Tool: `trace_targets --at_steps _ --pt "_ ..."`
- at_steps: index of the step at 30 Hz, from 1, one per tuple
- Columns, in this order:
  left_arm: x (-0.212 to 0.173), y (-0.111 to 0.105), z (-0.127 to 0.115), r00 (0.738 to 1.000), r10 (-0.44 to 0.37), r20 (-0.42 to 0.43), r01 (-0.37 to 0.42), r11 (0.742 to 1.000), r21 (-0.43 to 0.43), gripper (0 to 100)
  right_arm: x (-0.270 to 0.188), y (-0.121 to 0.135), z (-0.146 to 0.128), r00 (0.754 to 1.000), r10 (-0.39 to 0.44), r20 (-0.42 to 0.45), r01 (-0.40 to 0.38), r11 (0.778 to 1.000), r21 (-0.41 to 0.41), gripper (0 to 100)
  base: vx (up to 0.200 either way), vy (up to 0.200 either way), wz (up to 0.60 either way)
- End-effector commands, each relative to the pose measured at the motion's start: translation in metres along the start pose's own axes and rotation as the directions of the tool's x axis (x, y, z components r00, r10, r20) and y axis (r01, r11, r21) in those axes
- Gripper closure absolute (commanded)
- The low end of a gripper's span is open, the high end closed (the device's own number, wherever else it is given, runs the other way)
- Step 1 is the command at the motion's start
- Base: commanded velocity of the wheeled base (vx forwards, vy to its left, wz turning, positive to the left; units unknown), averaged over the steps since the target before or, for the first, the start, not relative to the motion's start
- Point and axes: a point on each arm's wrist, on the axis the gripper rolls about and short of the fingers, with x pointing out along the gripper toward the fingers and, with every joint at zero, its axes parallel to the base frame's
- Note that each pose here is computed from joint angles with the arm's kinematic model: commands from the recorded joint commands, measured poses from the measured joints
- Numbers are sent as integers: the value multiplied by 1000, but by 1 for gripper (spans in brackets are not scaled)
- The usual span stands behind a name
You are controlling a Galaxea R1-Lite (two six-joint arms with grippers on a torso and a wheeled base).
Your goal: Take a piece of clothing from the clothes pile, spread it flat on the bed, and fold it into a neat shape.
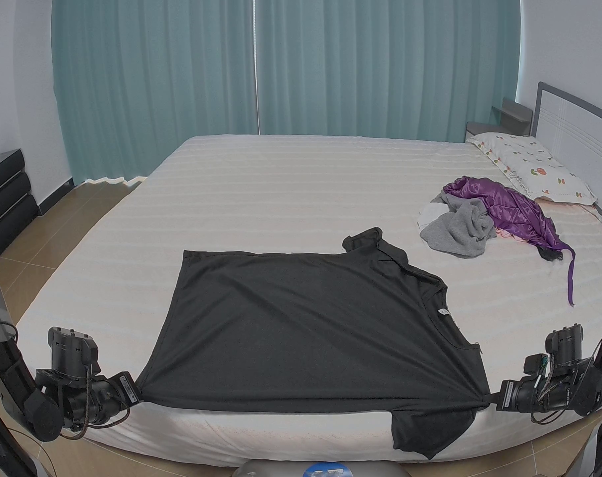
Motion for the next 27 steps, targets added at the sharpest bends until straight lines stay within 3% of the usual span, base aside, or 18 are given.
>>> trace_targets --at_steps 1,2,3,4,8,13,14,18,27 --pt "-1 0 0 1000 0 3 0 1000 9 100 -2 1 -5 1000 2 -19 -2 1000 -2 100 0 0 0" --pt "-2 1 -1 1000 2 0 -2 1000 15 100 -2 1 -4 1000 4 -15 -4 1000 -4 0 0 0 0" --pt "-2 1 -1 1000 2 0 -2 1000 17 100 -1 1 -3 1000 4 -12 -5 1000 -5 0 0 0 0" --pt "-2 1 -1 1000 1 1 -1 1000 17 0 -1 1 -2 1000 4 -10 -4 1000 0 0 0 0 0" --pt "-2 1 0 1000 1 5 -1 1000 14 0 0 2 3 1000 19 9 -19 1000 7 0 0 0 0" --pt "-1 2 6 1000 0 29 0 1000 -4 0 0 6 19 994 48 98 -54 997 53 0 0 0 0" --pt "0 1 10 999 -11 41 12 1000 -14 0 -3 11 27 984 80 157 -98 989 109 0 0 0 0" --pt "1 -1 12 999 -26 46 26 1000 -15 0 -4 15 30 973 113 202 -148 975 168 0 0 0 0" --pt "2 -3 14 998 -51 43 52 998 -20 0 -3 11 29 973 105 208 -165 940 298 0 0 0 0"
